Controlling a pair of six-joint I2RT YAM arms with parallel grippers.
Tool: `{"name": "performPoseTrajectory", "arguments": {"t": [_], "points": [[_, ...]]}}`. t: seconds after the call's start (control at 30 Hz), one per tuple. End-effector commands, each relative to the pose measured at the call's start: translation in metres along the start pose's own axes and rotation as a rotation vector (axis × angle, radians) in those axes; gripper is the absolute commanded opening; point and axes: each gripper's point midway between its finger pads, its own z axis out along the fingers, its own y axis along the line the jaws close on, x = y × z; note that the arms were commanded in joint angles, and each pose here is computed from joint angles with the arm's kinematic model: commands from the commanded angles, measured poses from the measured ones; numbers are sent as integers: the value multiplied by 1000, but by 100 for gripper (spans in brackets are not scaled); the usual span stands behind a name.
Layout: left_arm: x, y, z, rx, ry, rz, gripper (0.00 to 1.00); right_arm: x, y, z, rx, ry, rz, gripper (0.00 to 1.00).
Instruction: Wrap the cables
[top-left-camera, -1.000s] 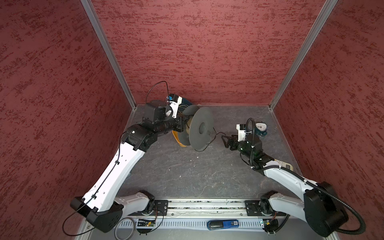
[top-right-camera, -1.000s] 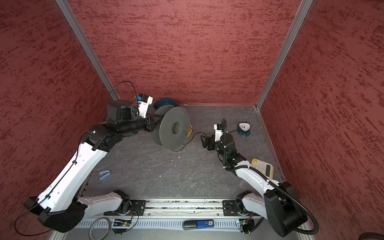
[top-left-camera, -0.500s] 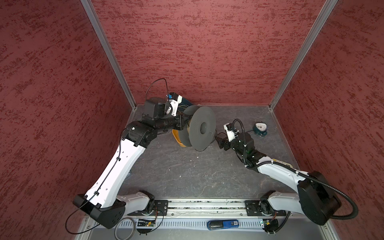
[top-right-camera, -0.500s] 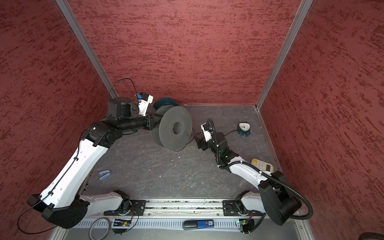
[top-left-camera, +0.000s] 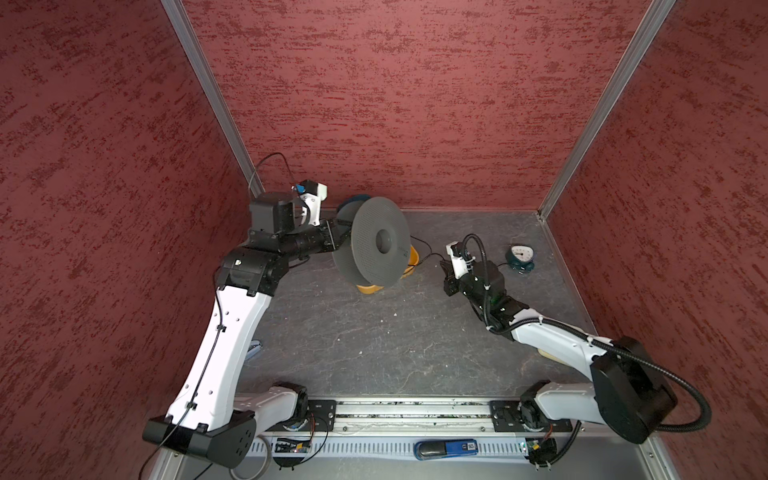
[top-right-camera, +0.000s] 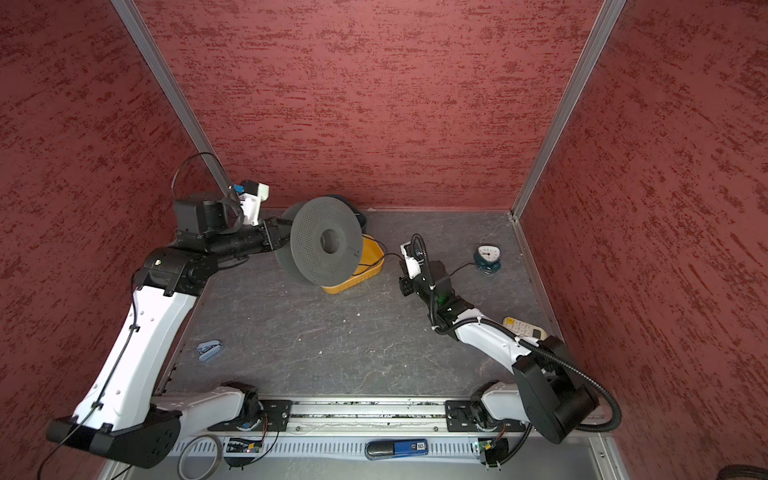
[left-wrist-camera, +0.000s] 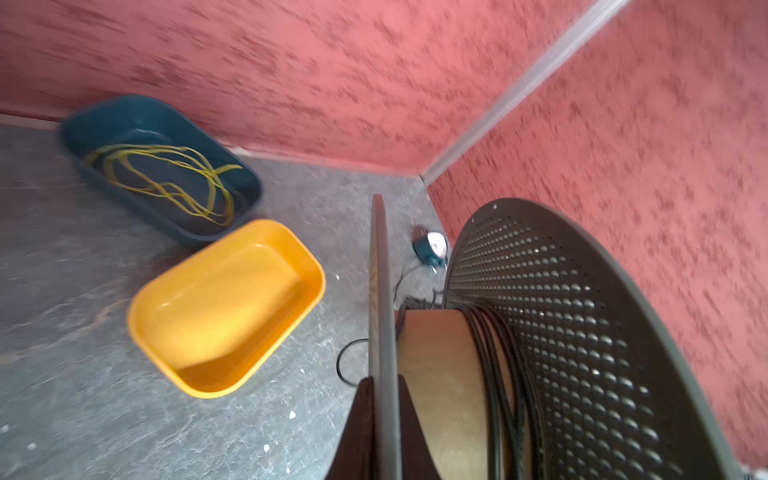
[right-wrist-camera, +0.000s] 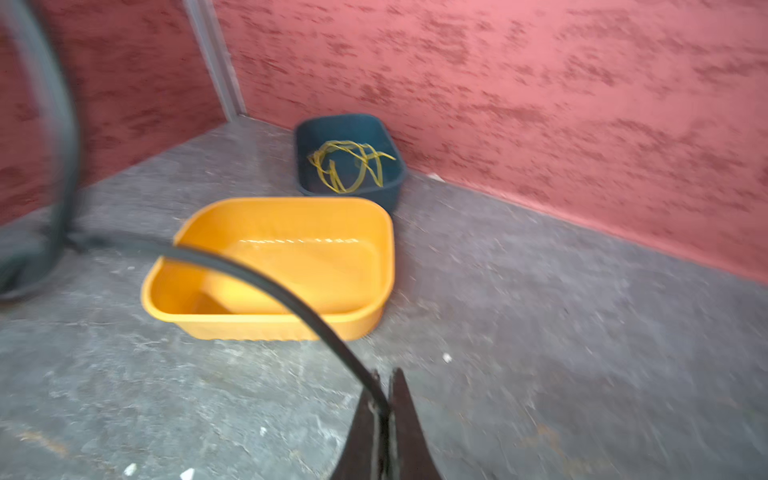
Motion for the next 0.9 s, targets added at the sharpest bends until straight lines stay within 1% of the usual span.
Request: {"name": "performPoseTrajectory", "arguments": {"t": [0.0,0.1,0.17,0.23,0.33,0.43,0.57,0.63,0.7,0.77,0.83,0.87], "points": [[-40,-5,-51,2,-233,-10,0,30,-42,-18,181,80,124,0],[-52,23,-84,-132,-372,-53,0,46,-78,-38,293,94,275,0],[-57,34,-102,-192,-439,-69,0,49,-105,-54,371,82,382,0],[-58,42,-113,-218,-470,-89,0,47,-128,-71,432,45,478,0],[-57,50,-115,-241,-474,-113,0,45,-156,-95,518,-13,570,0],[-55,52,-111,-220,-466,-131,0,47,-169,-106,546,-33,612,0],[-56,59,-110,-236,-469,-151,0,61,-182,-112,612,15,645,0],[-57,55,-108,-205,-464,-148,0,65,-185,-112,614,32,660,0],[-56,44,-103,-136,-442,-139,0,65,-184,-110,596,36,658,9],[-56,37,-99,-89,-421,-135,0,61,-182,-111,584,27,653,15],[-54,32,-97,-60,-402,-126,0,55,-178,-110,552,15,630,27],[-54,29,-96,-49,-393,-126,0,51,-175,-110,531,11,615,36]]}}
